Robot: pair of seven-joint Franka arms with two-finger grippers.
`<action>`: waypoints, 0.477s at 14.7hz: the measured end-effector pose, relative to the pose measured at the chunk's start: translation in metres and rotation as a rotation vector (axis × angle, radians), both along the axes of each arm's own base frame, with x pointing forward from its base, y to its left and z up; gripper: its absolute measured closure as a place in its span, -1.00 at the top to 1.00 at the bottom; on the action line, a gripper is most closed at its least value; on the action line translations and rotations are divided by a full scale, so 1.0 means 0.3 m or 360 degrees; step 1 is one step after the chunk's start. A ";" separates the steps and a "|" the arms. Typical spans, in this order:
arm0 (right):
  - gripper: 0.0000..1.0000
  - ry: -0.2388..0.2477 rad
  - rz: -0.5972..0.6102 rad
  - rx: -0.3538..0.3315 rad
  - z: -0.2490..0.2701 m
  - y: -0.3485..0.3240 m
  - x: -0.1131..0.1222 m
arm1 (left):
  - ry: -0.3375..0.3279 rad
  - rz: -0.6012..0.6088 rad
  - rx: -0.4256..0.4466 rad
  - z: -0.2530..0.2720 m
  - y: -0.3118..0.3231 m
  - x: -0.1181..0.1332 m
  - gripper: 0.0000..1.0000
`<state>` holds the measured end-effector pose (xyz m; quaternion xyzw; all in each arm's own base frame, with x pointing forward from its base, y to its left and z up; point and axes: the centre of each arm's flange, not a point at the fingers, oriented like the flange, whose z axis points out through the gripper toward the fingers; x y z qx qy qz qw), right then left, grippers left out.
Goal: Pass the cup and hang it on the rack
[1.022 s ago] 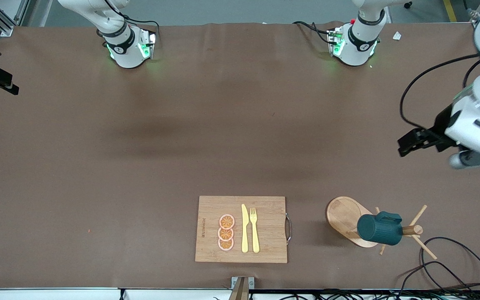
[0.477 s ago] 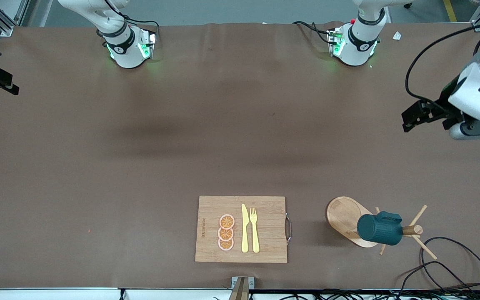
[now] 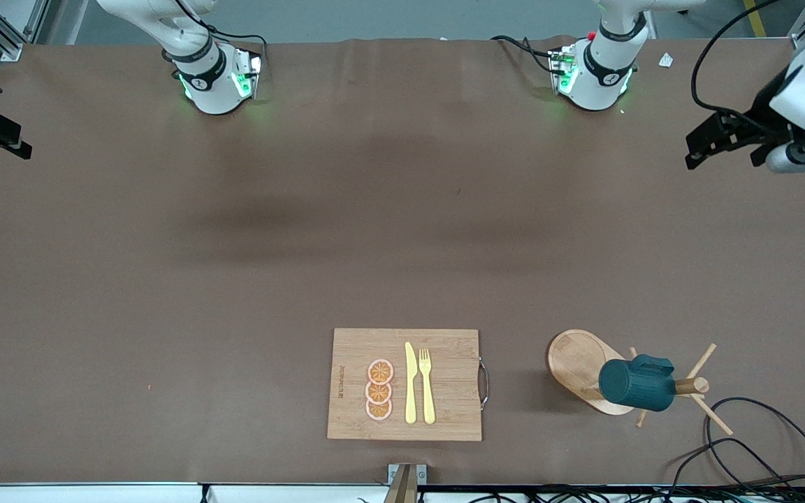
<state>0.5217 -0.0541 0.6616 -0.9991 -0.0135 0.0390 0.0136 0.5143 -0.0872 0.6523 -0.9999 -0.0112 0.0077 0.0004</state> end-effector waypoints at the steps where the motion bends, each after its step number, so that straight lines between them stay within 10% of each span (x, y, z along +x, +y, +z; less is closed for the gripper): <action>1: 1.00 0.0000 0.0000 0.0000 0.000 0.000 0.000 | 0.0005 -0.0009 0.0005 -0.002 -0.012 -0.014 1.00; 7: 1.00 0.0000 0.0000 0.0000 0.000 0.000 0.000 | 0.0007 -0.0022 0.0014 -0.001 -0.039 -0.033 1.00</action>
